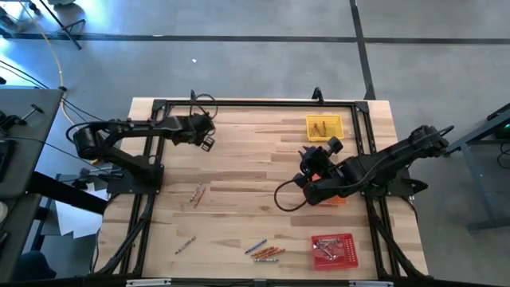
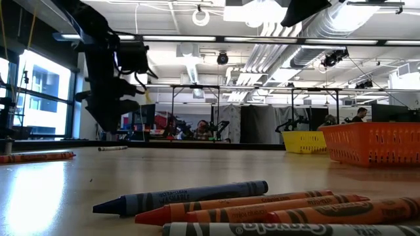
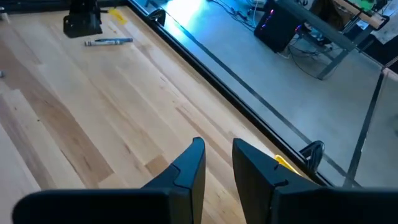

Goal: Sort crayons
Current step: Put the gray crayon into the red bin

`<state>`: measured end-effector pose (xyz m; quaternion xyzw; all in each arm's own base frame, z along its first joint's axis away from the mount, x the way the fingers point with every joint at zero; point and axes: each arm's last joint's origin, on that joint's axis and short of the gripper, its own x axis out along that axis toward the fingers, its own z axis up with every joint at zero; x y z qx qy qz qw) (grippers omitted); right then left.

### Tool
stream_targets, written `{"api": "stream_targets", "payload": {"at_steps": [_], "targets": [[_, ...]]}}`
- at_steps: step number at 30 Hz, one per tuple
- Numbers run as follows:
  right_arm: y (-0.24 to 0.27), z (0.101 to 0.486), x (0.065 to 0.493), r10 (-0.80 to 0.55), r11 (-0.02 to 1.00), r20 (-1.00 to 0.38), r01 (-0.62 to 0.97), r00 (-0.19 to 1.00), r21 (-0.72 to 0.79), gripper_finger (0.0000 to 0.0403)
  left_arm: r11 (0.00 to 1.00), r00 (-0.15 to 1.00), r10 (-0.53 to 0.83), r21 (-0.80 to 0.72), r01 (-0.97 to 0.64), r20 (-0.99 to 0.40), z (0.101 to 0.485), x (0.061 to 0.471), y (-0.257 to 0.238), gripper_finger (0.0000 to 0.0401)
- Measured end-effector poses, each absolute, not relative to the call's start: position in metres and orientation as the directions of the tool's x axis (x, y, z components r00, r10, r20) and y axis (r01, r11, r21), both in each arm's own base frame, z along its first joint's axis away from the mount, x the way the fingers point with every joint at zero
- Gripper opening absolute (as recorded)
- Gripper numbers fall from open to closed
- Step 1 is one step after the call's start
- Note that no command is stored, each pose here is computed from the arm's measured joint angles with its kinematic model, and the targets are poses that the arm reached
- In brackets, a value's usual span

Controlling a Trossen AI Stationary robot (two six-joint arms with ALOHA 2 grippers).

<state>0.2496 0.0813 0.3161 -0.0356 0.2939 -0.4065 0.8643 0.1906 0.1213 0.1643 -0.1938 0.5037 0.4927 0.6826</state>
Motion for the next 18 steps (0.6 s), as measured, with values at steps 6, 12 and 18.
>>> {"api": "stream_targets", "payload": {"at_steps": [6, 12, 18], "targets": [[0.081, 0.316, 0.25, -0.723, 0.667, -0.479, 0.681, 0.497, -0.301, 0.0073, 0.46, 0.022, 0.401, 0.181, -0.869, -0.916, 0.159, 0.186, 0.131, 0.0115], [0.081, 0.316, 0.25, -0.724, 0.667, -0.479, 0.681, 0.497, -0.301, 0.0073, 0.49, 0.013, 0.364, 0.179, -0.853, -0.931, 0.15, 0.189, 0.133, 0.0115], [0.081, 0.316, 0.25, -0.723, 0.668, -0.48, 0.681, 0.496, -0.302, 0.0073, 0.513, 0.001, 0.316, 0.17, -0.841, -0.949, 0.142, 0.191, 0.133, 0.0115]]}}
